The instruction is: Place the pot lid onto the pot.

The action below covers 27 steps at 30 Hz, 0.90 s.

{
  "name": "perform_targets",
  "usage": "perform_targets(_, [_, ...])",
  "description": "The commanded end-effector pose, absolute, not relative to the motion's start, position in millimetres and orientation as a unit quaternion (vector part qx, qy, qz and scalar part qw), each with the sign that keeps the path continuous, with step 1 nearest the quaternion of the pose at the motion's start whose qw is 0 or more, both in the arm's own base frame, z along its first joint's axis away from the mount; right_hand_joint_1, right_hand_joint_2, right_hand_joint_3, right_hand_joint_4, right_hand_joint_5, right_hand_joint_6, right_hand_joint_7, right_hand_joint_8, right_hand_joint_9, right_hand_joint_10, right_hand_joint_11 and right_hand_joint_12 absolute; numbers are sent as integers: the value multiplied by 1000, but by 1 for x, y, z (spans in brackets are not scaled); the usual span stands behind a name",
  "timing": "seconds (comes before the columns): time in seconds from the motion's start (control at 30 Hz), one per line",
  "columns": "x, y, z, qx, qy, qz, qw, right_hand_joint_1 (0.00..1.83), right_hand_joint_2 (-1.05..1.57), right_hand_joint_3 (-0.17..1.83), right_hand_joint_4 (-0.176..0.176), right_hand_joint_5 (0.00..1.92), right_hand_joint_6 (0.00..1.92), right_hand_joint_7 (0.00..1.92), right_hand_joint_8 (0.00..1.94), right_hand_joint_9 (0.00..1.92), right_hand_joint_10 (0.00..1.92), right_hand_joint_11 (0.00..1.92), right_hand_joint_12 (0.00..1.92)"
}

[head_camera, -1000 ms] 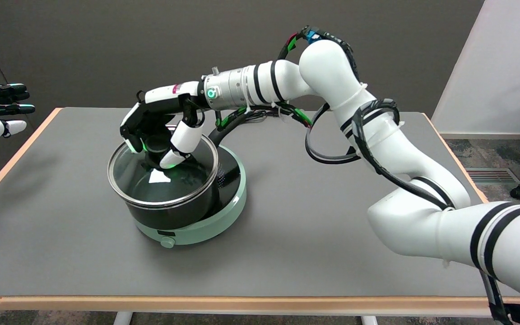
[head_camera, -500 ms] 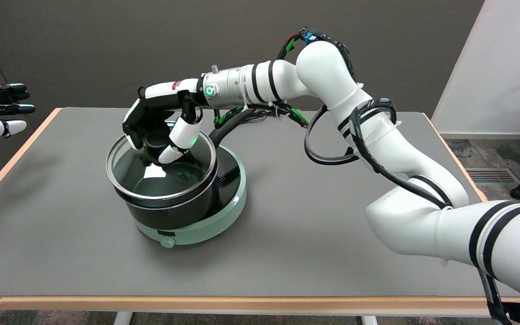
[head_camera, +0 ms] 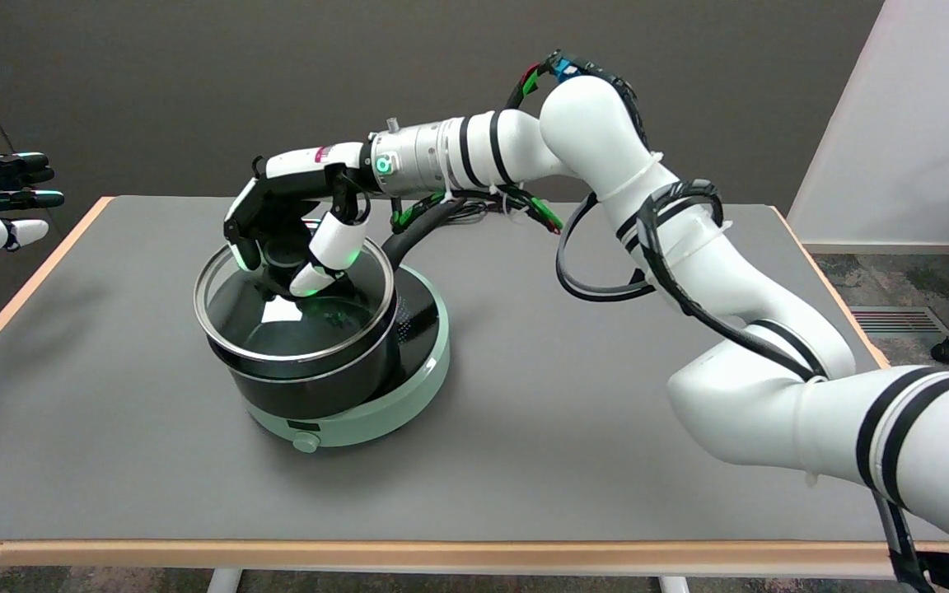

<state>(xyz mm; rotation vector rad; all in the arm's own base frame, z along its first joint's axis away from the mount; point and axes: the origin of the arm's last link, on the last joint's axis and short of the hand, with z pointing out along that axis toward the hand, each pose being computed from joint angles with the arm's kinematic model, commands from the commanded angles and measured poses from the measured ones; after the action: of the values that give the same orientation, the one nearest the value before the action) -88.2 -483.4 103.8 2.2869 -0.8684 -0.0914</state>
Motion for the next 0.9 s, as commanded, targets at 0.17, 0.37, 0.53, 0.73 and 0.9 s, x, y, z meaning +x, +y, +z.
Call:
perform_targets(0.17, [-90,-481,104,880,-332,-42,339,1468,1041,448,137,695,1188,704,1481,608,1797,420,1921])
perform_targets(0.37, [-91,-479,104,881,-329,-45,338,1472,1012,487,144,685,1193,723,1460,627,1778,417,1921])
perform_targets(0.53, [-91,-478,104,882,-327,-45,337,1465,1082,361,133,700,1165,705,1449,610,1767,383,1921])
perform_targets(0.73, [-92,-476,105,882,-325,-46,338,1463,1098,324,136,700,1155,702,1442,610,1759,373,1921])
perform_targets(0.9, [-92,-476,106,882,-325,-46,338,1463,1108,297,138,702,1129,706,1431,614,1743,368,1921])
